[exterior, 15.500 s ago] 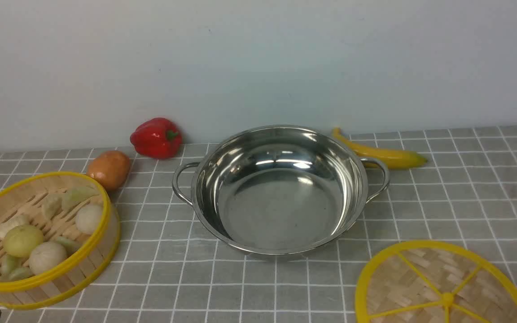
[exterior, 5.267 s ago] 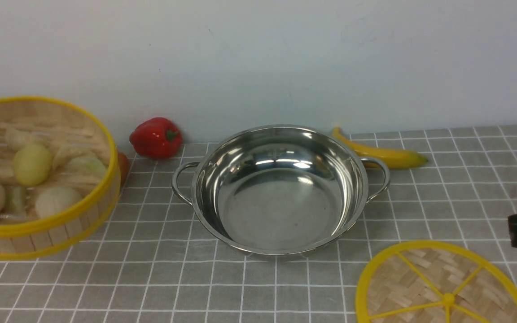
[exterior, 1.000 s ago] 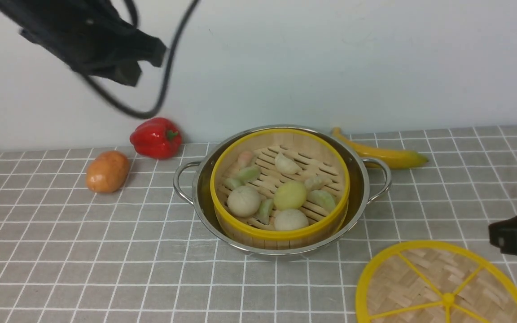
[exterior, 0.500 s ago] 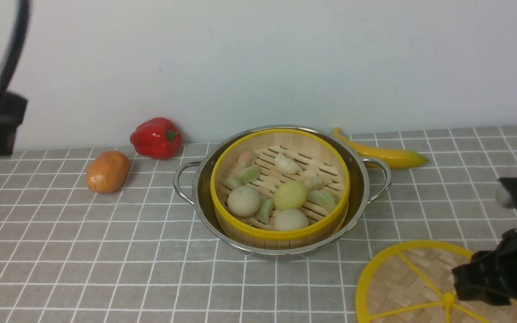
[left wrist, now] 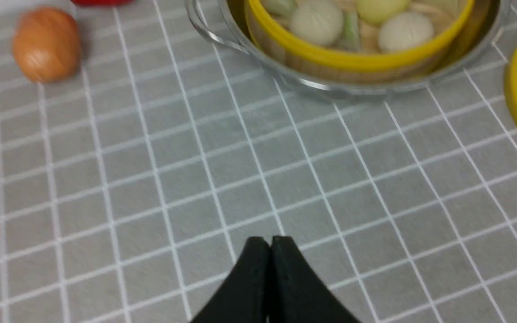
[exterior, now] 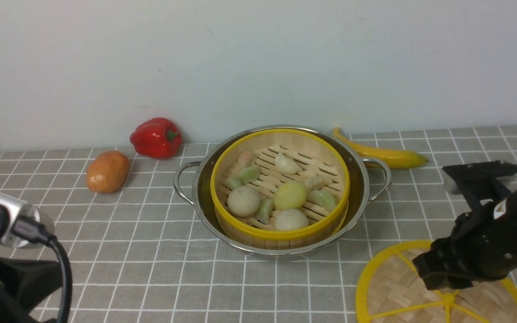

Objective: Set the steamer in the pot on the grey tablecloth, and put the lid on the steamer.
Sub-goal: 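Move the gripper down to the bamboo steamer lid and grasp its center knob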

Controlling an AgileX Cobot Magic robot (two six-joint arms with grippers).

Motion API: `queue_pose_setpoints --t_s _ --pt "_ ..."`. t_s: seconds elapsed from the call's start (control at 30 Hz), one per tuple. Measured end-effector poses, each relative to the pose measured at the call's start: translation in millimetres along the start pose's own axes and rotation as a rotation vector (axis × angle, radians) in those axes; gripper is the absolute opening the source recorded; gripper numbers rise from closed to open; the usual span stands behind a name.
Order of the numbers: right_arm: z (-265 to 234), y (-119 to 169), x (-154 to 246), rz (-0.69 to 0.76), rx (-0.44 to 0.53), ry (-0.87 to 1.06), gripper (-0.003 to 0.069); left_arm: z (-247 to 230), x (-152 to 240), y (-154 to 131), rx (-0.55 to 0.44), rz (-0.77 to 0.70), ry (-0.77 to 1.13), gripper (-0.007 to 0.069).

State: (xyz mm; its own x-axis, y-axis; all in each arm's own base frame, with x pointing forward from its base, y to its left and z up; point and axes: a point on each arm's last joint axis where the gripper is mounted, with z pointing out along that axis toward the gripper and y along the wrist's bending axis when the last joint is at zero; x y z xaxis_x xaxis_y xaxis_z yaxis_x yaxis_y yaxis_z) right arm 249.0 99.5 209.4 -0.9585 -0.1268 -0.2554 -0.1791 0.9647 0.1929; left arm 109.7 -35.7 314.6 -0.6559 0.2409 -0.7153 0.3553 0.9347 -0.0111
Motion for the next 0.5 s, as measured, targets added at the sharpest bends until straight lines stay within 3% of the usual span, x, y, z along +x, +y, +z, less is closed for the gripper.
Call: queue_pose_setpoints --t_s 0.17,0.5 --pt "-7.6 -4.9 -5.5 0.012 0.098 0.010 0.0243 9.9 5.7 -1.6 0.023 -0.029 -0.016 -0.0008" --pt "-8.0 -5.7 -2.6 0.031 0.112 0.045 0.0243 9.9 -2.7 -0.2 0.008 -0.033 -0.116 -0.0008"
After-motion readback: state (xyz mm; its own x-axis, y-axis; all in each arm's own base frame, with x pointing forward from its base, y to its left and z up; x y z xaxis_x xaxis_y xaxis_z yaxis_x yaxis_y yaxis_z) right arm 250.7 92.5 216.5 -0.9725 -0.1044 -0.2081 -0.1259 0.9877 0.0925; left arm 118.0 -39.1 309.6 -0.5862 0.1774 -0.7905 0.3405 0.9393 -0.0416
